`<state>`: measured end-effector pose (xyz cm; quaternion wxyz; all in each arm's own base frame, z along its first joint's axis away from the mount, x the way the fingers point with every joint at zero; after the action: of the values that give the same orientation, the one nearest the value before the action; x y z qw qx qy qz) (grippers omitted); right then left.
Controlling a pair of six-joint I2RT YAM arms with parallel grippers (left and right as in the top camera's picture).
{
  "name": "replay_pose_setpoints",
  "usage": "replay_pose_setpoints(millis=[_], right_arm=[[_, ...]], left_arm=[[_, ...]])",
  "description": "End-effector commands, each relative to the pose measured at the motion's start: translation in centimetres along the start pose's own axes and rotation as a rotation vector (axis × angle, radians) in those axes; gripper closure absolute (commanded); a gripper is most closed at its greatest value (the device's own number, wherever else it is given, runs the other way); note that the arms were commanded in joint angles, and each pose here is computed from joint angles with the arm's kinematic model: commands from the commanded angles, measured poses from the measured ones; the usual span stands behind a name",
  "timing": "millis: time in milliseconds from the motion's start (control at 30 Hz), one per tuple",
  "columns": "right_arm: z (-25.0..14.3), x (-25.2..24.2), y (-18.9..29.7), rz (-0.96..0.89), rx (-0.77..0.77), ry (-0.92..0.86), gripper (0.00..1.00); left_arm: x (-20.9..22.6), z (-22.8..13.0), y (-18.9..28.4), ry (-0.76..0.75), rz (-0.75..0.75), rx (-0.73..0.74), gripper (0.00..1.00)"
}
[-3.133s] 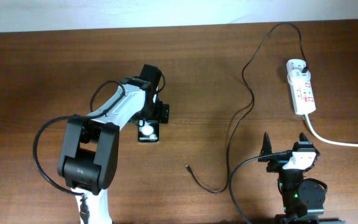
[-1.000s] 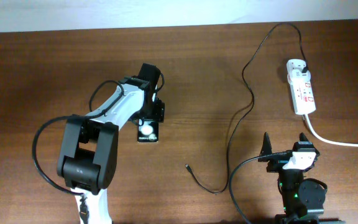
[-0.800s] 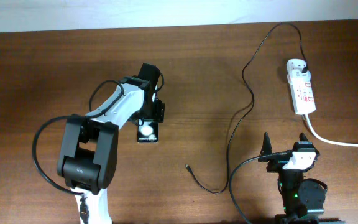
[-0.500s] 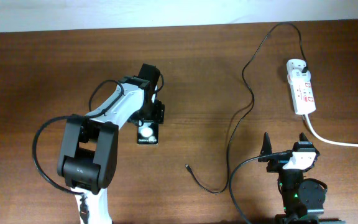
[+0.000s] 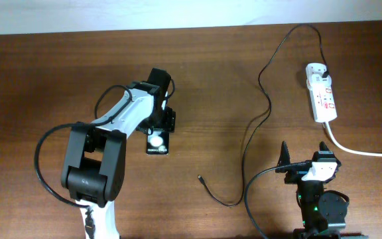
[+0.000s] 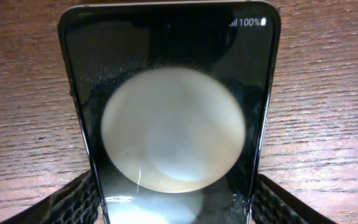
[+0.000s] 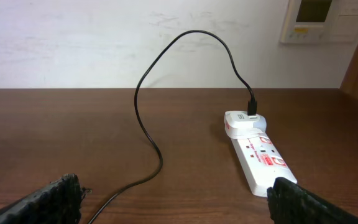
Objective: Plug charger to phone and switch on socket
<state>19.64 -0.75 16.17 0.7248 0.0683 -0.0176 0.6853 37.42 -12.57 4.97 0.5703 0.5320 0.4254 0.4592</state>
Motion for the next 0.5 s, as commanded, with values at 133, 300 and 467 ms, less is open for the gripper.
replay_pose_setpoints(millis=[133,300,467], right_arm=[[-0.29,0.21,0.00,0.013,0.009,-0.003,0.02],[-0.29,0.20,0.00,0.013,0.008,-0.003,0.02],[-0.29,0.21,0.00,0.013,0.009,-0.003,0.02]], left_arm=[[-0.14,-0.68,-0.83,0.005,-0.029,0.042,0.46],[-0.14,-0.68,-0.83,0.005,-0.029,0.042,0.46],[-0.14,-0.68,-0.83,0.005,-0.029,0.042,0.45]])
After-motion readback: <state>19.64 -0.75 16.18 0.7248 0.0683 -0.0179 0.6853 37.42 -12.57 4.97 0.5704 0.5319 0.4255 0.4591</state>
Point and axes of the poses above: each gripper's point midway between its finger pads, its own y axis back along the fingers, its own x axis along the line the jaws close on, z = x × y, the point moved 5 cm from there along y, back along the fingers, and after that the axes turned 7 degrees about -y, right-handed, at the moved point
